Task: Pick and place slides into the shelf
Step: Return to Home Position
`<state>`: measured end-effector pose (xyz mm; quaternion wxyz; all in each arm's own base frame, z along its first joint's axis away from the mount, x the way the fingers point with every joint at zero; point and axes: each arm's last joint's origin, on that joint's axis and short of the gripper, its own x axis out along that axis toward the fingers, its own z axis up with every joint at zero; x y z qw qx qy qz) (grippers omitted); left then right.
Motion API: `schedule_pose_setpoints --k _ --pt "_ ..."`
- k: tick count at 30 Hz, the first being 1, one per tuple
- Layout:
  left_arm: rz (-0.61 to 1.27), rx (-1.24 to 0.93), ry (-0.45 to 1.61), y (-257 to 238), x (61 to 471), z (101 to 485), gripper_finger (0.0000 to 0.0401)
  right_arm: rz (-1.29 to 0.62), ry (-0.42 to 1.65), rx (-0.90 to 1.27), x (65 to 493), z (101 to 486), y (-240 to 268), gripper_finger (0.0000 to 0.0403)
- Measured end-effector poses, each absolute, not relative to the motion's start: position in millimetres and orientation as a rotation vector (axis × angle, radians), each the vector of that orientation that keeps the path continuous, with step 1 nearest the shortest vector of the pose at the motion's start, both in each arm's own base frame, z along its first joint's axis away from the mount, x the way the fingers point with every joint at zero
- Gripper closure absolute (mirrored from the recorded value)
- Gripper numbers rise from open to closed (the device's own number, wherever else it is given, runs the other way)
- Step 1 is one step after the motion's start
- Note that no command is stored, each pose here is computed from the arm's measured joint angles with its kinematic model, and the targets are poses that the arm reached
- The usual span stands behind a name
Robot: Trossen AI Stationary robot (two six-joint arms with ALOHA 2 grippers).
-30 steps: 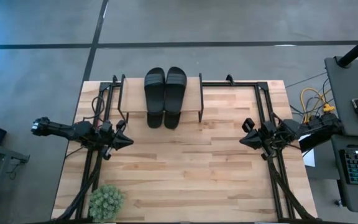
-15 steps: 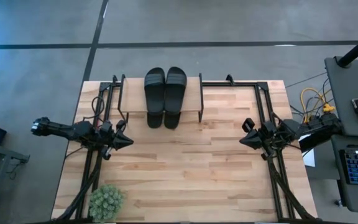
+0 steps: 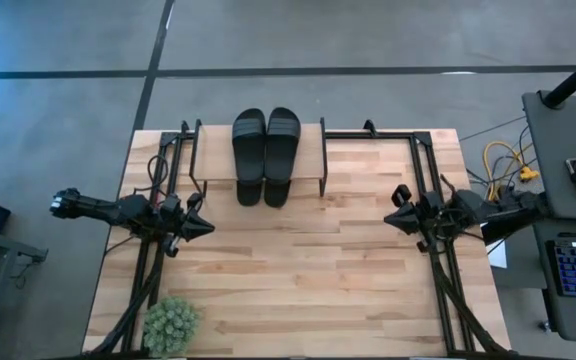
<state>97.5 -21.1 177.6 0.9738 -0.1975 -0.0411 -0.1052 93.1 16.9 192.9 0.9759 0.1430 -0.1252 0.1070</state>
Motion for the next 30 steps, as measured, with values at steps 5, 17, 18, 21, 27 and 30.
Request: schedule_pose_setpoints --k 5,17,18,21,27,30 --pt "-0.212 -0.399 -0.083 -21.1 97.5 177.6 0.0391 0.315 -0.207 0.241 92.6 189.2 16.4 0.0394" --pt "-0.213 -0.399 -0.088 -21.1 97.4 178.1 0.0391 0.390 -0.027 0.152 94.2 171.7 19.5 0.0394" --pt "-0.213 -0.399 -0.089 -21.1 97.4 178.2 0.0391 0.359 -0.024 0.172 94.5 171.5 18.6 0.0394" --pt "-0.213 -0.399 -0.090 -21.1 97.4 178.3 0.0391 0.298 -0.010 0.220 95.1 170.3 17.0 0.0394" --pt "-0.213 -0.400 -0.090 -21.1 97.5 178.3 0.0391 0.289 -0.012 0.219 95.2 170.4 16.7 0.0394" --pt "-0.214 -0.400 -0.092 -21.1 97.3 178.5 0.0391 0.289 -0.018 0.177 95.2 170.4 16.7 0.0394"
